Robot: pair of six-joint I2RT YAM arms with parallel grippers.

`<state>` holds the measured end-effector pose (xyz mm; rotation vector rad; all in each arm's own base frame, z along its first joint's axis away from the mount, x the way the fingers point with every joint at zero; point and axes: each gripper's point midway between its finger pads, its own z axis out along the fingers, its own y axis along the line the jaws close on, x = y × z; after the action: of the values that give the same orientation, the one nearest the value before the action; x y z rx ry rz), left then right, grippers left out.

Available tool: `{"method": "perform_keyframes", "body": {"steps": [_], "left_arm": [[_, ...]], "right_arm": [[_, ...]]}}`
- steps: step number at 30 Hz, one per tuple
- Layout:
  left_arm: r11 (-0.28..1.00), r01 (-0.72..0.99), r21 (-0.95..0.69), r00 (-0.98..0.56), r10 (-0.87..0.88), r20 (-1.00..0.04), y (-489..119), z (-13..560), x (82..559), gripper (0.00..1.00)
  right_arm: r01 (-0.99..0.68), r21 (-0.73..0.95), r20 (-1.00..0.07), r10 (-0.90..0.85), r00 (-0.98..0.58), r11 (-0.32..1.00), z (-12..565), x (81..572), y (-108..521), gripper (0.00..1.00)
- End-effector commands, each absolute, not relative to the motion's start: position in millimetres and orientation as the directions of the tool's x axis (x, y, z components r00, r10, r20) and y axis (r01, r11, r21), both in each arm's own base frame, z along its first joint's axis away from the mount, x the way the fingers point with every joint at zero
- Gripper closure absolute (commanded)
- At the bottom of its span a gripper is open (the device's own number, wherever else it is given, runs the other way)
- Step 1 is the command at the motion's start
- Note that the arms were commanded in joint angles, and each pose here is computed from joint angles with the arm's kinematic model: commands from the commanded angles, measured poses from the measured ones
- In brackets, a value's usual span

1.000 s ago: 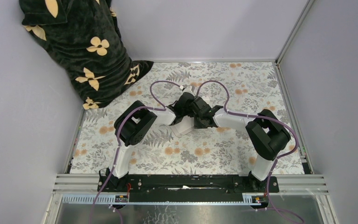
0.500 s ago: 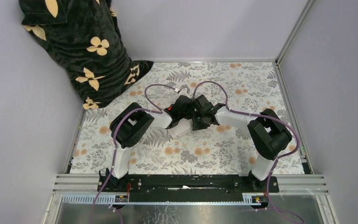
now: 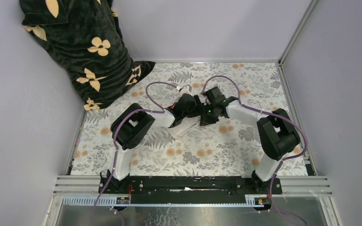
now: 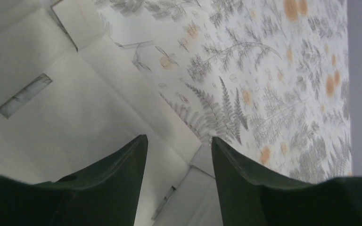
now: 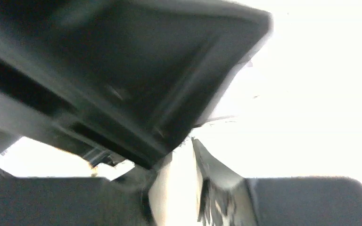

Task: Fold the paper box
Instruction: Fold the paper box at the center of the board.

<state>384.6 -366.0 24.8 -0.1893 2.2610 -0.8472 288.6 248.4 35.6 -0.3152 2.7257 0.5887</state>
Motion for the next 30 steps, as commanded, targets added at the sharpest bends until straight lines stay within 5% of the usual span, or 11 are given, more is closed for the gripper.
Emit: {"method": "perform_keyframes", "body": {"steps": [1,7,19,30], "left_arm": [[0.894,0.12,-0.432,-0.942,-0.036,-0.335,-333,-51,281,0.36],[0.875,0.161,-0.456,-0.928,-0.022,-0.371,-341,-21,290,0.27],[0.855,0.243,-0.457,-0.859,-0.029,-0.511,-349,38,355,0.25],[0.864,0.326,-0.384,-0.725,-0.032,-0.688,-339,123,400,0.23]], "right_arm": [[0.161,0.067,-0.583,0.17,-0.795,0.985,44,402,108,0.72],[0.192,0.076,-0.593,0.2,-0.78,0.978,55,414,88,0.72],[0.14,0.207,-0.574,0.236,-0.784,0.968,75,377,103,0.69],[0.037,0.352,-0.526,0.23,-0.819,0.935,97,332,152,0.45]]}}
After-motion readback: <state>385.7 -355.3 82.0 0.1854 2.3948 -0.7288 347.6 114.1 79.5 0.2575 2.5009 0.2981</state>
